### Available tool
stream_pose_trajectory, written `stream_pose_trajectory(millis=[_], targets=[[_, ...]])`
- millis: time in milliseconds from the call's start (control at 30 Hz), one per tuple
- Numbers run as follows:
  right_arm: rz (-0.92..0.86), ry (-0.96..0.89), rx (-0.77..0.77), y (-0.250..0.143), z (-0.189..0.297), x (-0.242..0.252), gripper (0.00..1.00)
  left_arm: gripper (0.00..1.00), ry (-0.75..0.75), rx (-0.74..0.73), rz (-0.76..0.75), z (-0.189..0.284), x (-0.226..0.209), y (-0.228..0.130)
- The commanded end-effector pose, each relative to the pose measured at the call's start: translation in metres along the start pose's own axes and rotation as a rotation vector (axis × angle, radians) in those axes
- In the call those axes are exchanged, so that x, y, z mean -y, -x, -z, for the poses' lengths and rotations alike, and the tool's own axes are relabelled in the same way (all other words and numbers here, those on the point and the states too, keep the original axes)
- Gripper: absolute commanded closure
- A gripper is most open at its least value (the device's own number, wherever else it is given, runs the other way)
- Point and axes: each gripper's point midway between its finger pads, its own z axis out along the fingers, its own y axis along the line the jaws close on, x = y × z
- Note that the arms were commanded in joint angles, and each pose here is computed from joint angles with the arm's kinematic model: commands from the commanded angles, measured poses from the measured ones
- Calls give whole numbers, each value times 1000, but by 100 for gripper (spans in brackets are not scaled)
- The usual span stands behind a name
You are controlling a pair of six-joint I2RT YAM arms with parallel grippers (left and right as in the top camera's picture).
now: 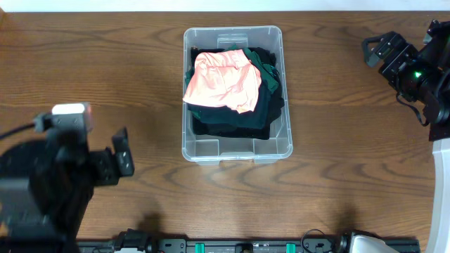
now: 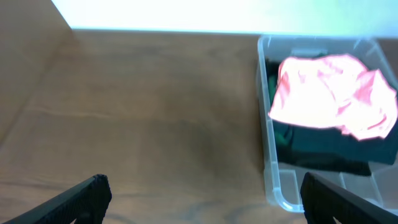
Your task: Pack container
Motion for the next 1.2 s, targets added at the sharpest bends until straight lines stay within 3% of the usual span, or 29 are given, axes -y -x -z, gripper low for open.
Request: stream_pose_trajectory(millis=[0, 200, 567, 900, 1167], targets=[[-1, 9, 15, 2, 6, -3, 1, 2, 47, 78, -24, 7, -9, 10], [-1, 9, 15, 2, 6, -3, 1, 2, 50, 181, -84, -1, -8, 4], [-1, 9, 15, 2, 6, -3, 1, 2, 41, 290, -28, -77, -5, -79], [-1, 9, 15, 2, 6, -3, 1, 2, -21, 233, 26, -127, 6, -155], [-1, 9, 15, 2, 6, -3, 1, 2, -21, 207, 24, -147, 6, -190]])
